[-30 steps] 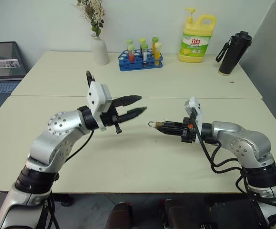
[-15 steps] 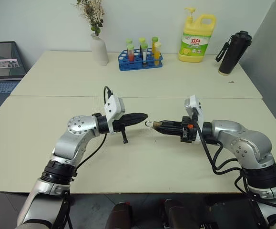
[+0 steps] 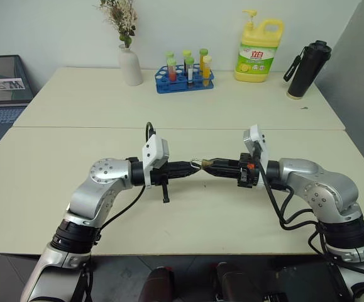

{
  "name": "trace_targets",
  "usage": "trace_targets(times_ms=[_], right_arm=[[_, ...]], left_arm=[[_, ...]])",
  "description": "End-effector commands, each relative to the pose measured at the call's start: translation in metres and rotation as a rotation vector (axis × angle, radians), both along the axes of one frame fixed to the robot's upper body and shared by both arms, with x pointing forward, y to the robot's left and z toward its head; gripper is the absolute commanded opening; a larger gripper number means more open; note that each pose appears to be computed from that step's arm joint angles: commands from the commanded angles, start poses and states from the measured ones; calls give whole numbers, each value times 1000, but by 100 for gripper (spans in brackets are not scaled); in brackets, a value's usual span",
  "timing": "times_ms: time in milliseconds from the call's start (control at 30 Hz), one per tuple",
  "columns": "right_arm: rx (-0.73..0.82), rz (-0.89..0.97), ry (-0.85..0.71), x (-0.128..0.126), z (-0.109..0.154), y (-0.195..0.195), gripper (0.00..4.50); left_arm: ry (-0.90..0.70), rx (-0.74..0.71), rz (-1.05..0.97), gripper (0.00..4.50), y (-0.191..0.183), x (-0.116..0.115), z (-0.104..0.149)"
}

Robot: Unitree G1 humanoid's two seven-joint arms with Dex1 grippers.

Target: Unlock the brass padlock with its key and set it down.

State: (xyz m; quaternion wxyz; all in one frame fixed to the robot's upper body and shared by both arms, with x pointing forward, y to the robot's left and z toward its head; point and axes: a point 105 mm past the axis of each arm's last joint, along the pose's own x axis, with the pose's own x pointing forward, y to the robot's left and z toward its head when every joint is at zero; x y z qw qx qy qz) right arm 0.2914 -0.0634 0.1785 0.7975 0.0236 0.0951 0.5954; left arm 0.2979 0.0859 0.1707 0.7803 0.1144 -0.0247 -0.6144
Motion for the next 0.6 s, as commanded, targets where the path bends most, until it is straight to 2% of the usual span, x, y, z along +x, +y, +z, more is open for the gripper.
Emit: trace_targets(times_ms=[33,300,600], right_arm=[[6,2,-56,0,10,-2,14],[-17,5,-57,1,5,-3,14],[-20,23,-57,-3,4,-2,14]], left_arm=[[-31,-47,-14,0,1,-7,20],[53,-113,-35,0,-1,-15,30],[43,-119,11,0,0,-6,30]])
